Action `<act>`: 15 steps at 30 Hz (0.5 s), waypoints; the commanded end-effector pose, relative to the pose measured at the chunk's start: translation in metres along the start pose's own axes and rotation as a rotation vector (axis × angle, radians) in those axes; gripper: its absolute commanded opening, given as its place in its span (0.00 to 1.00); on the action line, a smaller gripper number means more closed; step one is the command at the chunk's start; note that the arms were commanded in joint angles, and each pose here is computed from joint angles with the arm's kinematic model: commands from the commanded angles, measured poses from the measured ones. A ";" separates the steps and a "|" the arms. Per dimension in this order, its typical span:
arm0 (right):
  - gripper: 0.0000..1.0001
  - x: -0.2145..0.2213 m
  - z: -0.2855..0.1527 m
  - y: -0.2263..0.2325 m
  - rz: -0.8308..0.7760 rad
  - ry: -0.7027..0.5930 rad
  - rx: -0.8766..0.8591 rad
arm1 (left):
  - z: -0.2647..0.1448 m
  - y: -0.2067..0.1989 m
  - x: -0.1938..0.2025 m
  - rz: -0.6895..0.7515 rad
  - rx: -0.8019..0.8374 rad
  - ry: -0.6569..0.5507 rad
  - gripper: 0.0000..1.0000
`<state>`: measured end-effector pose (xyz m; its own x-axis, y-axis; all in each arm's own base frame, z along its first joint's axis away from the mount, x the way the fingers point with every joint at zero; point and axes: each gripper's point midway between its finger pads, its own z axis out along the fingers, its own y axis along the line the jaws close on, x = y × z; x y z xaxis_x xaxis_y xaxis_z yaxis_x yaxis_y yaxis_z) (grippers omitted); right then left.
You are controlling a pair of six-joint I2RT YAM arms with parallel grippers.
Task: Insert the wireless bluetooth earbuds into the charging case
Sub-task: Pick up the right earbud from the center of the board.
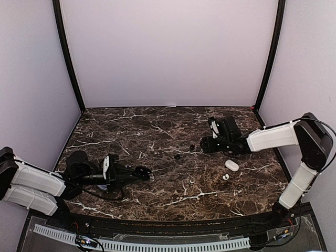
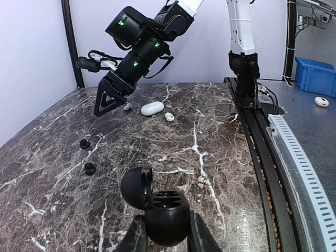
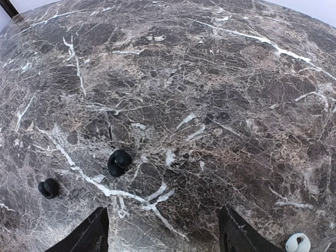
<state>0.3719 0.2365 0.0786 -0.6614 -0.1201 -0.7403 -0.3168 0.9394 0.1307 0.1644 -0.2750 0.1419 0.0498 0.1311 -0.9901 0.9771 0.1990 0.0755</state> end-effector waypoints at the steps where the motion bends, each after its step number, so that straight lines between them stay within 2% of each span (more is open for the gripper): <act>1: 0.70 -0.010 0.003 -0.001 0.001 -0.002 0.001 | 0.003 0.002 -0.019 0.036 0.010 -0.053 0.06; 5: 0.70 -0.012 0.005 -0.004 -0.001 0.019 0.009 | 0.003 0.002 -0.020 0.037 0.012 -0.056 0.06; 12: 0.52 -0.008 0.013 -0.006 -0.044 0.080 0.025 | 0.003 0.001 -0.021 0.025 0.017 -0.058 0.06; 15: 0.50 -0.009 0.014 -0.006 -0.068 0.087 0.027 | 0.005 0.002 -0.020 0.018 0.017 -0.054 0.06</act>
<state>0.3857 0.2371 0.0765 -0.6941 -0.1724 -0.6990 -0.3268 0.9406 0.0925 0.1658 -0.2772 0.1472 0.0537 0.1201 -0.9913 0.9777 0.1954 0.0767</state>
